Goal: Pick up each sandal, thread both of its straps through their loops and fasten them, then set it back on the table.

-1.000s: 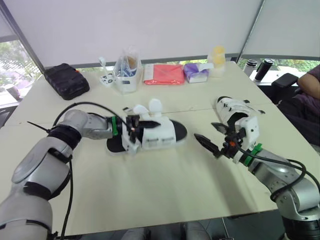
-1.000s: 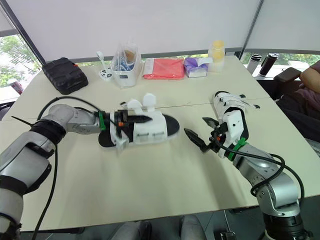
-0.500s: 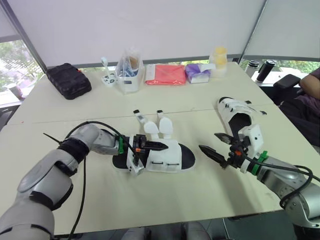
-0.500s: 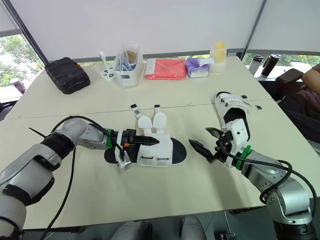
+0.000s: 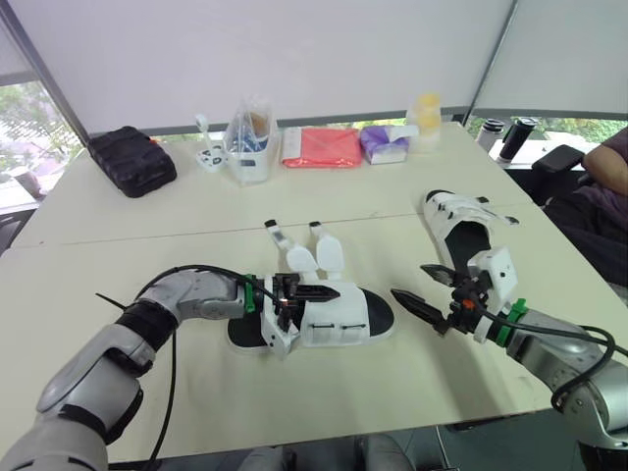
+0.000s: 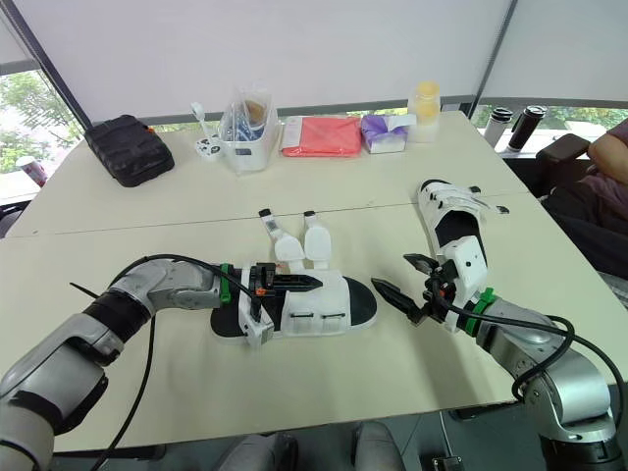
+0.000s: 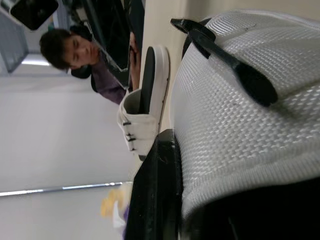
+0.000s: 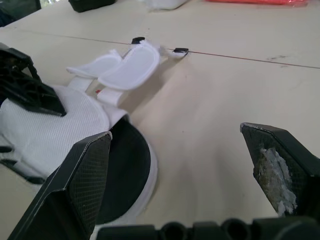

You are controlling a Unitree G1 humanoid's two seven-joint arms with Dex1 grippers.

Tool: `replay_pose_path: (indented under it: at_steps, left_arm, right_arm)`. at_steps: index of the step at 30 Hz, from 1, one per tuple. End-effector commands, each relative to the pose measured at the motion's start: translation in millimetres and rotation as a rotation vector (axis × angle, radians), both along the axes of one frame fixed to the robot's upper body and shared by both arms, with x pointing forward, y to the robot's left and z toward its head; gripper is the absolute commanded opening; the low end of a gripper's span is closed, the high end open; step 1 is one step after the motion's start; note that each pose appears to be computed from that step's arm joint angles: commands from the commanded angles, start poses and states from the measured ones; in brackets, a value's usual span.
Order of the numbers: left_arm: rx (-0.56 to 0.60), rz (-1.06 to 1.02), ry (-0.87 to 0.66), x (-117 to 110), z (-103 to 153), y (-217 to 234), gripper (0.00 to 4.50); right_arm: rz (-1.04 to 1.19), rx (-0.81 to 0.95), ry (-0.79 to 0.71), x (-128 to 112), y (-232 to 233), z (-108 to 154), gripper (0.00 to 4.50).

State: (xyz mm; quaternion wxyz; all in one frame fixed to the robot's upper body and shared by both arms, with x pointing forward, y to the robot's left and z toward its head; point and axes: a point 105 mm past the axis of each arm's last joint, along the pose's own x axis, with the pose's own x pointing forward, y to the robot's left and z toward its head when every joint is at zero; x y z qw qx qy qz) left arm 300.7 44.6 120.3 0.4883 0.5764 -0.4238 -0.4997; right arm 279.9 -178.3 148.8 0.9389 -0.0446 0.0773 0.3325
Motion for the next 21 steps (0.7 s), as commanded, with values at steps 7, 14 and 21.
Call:
replay_pose_path:
  at_steps: [7, 14, 21]
  left_arm:
    - [-0.053, 0.003, 0.083, -10, 5, 1, 4.48]
    - [-0.115, 0.096, 0.207, -9, 23, 32, 4.48]
    - [-0.172, 0.301, 0.509, -8, 32, 80, 4.48]
  right_arm:
    - [0.048, -0.029, -0.003, -1, 1, 1, 4.50]
    - [0.069, -0.042, 0.020, -4, -1, -5, 4.50]
    - [0.088, -0.056, 0.029, -3, -3, -9, 4.50]
